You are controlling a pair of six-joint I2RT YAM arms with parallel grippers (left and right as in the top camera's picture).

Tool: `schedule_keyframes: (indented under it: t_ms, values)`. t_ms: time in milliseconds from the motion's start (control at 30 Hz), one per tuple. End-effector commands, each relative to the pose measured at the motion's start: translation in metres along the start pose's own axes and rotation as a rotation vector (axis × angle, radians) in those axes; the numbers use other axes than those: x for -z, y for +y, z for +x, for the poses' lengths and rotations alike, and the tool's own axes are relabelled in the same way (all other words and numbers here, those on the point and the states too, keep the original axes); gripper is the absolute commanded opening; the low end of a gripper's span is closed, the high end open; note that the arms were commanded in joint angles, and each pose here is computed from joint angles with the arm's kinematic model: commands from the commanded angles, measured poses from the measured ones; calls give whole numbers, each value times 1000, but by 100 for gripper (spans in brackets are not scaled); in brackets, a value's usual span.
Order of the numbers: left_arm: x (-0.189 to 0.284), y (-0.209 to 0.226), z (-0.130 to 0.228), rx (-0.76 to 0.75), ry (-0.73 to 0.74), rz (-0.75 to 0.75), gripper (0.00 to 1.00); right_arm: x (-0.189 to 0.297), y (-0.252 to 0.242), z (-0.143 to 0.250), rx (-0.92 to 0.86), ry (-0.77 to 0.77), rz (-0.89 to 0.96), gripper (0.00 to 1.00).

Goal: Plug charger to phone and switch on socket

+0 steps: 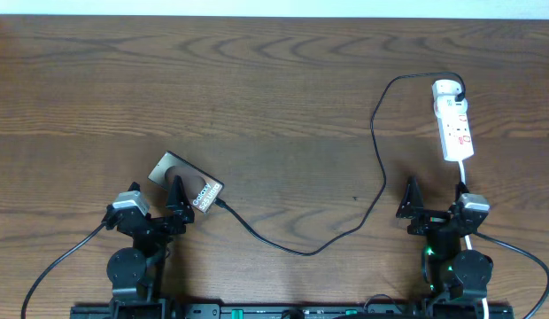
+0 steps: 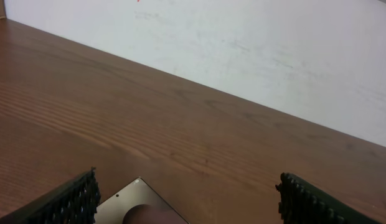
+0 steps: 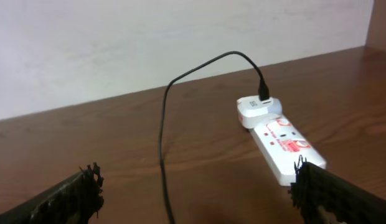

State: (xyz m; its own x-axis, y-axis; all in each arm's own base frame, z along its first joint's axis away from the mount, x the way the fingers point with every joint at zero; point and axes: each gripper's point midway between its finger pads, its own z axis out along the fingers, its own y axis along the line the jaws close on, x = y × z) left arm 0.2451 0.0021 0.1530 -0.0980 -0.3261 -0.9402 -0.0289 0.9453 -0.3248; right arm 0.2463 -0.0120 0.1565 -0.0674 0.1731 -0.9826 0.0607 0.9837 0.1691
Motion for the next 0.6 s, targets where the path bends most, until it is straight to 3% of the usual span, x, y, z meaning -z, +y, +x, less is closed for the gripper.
schedule_keyframes:
  t_ms: [0,567]
  values:
    - [0,3,14,-3,47,0,89,0,-2,-1,193,-5,13,99]
    - [0,2,14,-3,48,1,89,0,3,1,187,2,-17,99]
